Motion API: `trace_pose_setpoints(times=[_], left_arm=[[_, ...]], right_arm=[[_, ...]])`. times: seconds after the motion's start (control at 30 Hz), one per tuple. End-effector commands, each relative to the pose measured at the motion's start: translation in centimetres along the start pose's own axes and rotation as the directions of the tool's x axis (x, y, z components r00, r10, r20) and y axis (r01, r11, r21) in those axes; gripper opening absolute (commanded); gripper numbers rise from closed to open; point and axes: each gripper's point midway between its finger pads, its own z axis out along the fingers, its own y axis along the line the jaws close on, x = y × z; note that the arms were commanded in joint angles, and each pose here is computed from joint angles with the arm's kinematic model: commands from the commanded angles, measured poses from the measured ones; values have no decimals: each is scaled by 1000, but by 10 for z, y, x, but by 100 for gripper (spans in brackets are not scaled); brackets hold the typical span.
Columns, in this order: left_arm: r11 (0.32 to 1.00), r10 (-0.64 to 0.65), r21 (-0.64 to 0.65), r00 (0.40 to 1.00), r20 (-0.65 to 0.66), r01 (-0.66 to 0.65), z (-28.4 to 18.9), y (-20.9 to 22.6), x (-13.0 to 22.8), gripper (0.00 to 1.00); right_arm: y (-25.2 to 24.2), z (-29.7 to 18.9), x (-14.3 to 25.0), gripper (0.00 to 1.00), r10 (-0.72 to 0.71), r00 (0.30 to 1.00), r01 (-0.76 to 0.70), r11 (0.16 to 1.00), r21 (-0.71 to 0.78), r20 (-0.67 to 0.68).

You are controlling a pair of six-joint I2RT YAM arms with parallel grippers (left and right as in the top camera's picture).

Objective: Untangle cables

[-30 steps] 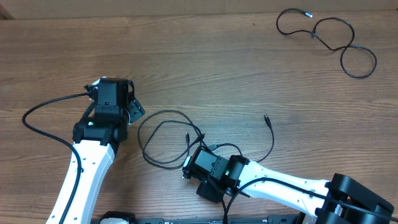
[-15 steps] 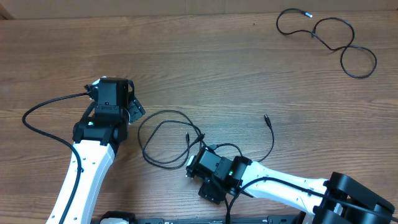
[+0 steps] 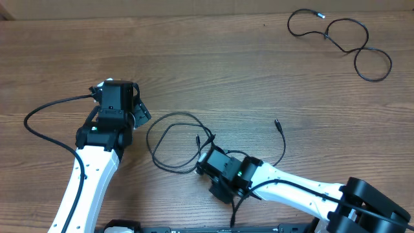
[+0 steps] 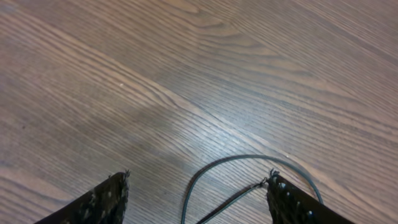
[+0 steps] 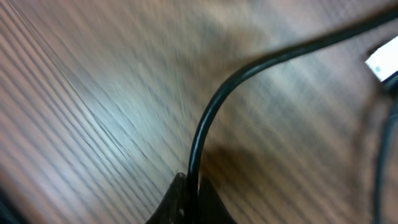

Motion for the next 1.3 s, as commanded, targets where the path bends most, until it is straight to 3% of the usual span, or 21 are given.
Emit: trace_pose_setpoints(times=[0.0, 0.3, 0.5, 0.67, 0.83, 1.0, 1.1, 1.27], left_arm=[[990, 120, 77, 993, -12, -119, -5, -14, -1, 71], [906, 323, 284, 946, 14, -314, -25, -53, -4, 65], [853, 412, 339, 910, 33, -398, -31, -61, 0, 66], [767, 535, 404, 845, 28, -499, -35, -65, 17, 74], [740, 577, 425, 817, -3, -521, -36, -61, 29, 82], [561, 644, 643, 763, 56, -521, -61, -91, 54, 86], [476, 665, 712, 741, 94, -517, -72, -100, 62, 88], [464, 664, 729, 742, 89, -503, -75, -101, 65, 88]], right_arm=[[2, -48, -61, 4, 41, 992, -44, 999, 22, 119], [-30, -190, -128, 4, 26, 958, -111, 953, 283, 287], [-50, -268, -139, 4, 55, 899, -239, 894, 380, 435], [-71, -315, -129, 4, 118, 829, -371, 848, 379, 547], [-99, -348, -110, 4, 190, 757, -489, 800, 348, 625], [-128, -368, -91, 4, 239, 706, -575, 742, 343, 667], [-141, -374, -87, 4, 259, 683, -612, 713, 342, 683], [-149, -405, -98, 4, 221, 609, -642, 702, 309, 762]])
